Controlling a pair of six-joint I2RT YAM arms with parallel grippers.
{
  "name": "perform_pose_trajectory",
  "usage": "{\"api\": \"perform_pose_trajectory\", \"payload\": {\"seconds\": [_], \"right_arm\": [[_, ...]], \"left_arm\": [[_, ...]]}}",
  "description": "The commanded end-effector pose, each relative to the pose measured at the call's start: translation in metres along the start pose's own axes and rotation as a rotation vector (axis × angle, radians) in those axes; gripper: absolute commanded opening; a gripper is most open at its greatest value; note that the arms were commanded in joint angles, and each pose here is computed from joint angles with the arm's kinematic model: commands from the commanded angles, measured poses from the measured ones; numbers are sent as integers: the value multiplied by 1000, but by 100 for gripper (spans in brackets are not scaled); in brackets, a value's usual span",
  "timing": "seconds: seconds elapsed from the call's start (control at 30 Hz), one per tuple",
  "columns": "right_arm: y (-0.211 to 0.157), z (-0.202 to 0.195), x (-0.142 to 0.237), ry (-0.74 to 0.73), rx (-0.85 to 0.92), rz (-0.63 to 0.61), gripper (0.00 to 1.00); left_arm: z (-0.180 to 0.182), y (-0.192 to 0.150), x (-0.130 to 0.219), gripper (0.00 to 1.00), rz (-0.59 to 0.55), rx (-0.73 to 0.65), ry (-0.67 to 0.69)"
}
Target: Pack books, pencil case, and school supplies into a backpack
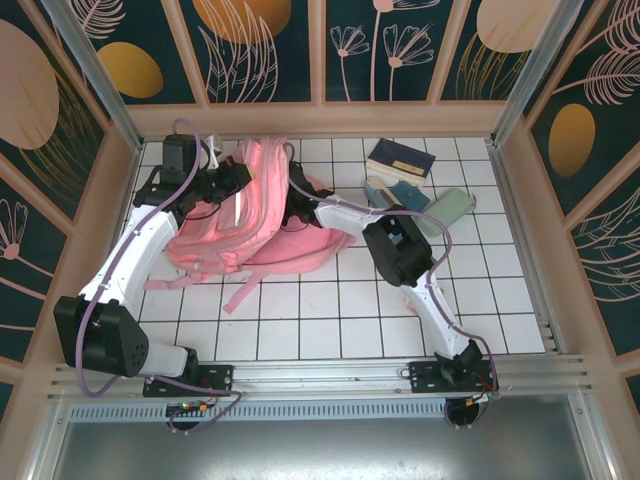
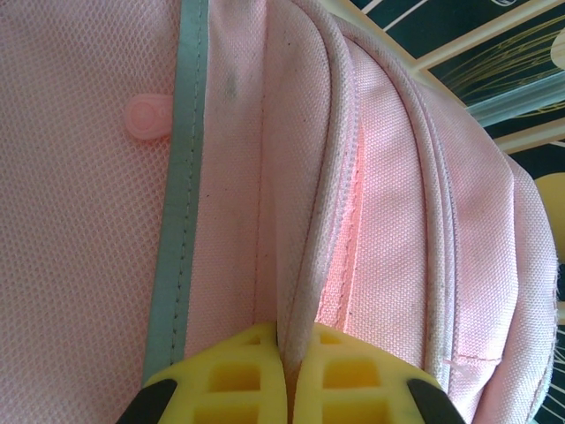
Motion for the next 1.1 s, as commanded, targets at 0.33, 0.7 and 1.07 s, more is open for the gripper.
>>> {"api": "perform_pose_trajectory", "payload": {"seconds": [0.33, 0.7, 1.07], "right_arm": [[9, 24, 54, -72, 167, -82, 55], [1, -5, 149, -218, 200, -166, 70], [22, -80, 276, -472, 114, -372, 70]], "left_arm": [[-9, 20, 2, 0, -86, -93, -10], [33, 13, -13, 0, -67, -153, 145], [64, -10, -28, 0, 17, -176, 183]]}}
Point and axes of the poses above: each hand's point on the last joint's axis, 136 mm out from that joint toward the fingers, its own x axis back along the fingers, its own z axis along the line the jaws close on, y = z × x, the point moved 2 cm from there along x, back along the fingers, and after that the axes turned 9 degrees about x, right-handed, at the moved point
